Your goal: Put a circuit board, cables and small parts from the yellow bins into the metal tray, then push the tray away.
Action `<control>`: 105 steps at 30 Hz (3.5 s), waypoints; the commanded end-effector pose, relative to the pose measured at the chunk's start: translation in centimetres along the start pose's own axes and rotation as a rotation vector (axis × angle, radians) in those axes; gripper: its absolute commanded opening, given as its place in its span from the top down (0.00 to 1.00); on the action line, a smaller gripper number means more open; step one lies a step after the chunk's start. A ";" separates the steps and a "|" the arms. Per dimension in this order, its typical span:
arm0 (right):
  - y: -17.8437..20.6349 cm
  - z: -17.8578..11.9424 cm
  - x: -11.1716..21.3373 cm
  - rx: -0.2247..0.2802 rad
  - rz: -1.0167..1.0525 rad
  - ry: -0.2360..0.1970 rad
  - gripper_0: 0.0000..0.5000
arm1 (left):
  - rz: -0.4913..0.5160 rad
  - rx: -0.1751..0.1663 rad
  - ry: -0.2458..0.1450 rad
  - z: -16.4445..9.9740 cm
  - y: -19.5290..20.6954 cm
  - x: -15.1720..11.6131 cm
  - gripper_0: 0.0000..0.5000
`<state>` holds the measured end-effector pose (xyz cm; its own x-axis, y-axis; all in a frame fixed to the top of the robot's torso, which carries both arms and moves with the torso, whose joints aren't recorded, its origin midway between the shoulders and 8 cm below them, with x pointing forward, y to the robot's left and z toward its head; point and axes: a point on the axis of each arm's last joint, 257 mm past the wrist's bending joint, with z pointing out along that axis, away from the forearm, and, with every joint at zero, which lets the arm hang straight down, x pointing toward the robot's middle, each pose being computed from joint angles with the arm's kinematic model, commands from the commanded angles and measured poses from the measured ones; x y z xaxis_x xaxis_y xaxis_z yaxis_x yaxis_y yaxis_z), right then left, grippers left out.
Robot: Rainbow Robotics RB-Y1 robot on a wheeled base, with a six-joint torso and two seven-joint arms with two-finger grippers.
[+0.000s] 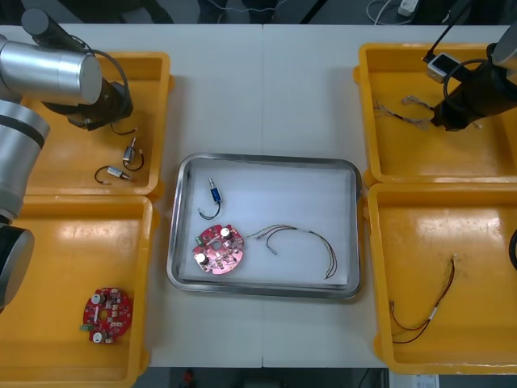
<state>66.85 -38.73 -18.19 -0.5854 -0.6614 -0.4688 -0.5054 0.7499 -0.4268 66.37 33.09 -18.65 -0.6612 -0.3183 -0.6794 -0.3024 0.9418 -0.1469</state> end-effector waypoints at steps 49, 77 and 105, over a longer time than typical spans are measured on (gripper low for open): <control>-1.2 -4.6 -2.9 -0.051 -0.120 0.014 1.00 | 0.181 0.105 0.166 -17.6 -5.0 8.8 1.00; 2.2 -15.5 -3.1 -0.243 -0.075 0.142 1.00 | 0.174 0.118 0.165 -17.8 -5.0 8.6 1.00; 14.6 -19.8 -13.3 -0.153 -0.100 -0.070 1.00 | 0.163 0.127 0.167 -17.9 -5.0 8.5 0.99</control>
<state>55.50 -21.87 -2.76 -0.5230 -0.7077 -0.4750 -0.6249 0.6973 -0.3510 50.26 24.10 -11.62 -0.8177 -0.1185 -0.5634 -0.0783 0.9924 -0.0951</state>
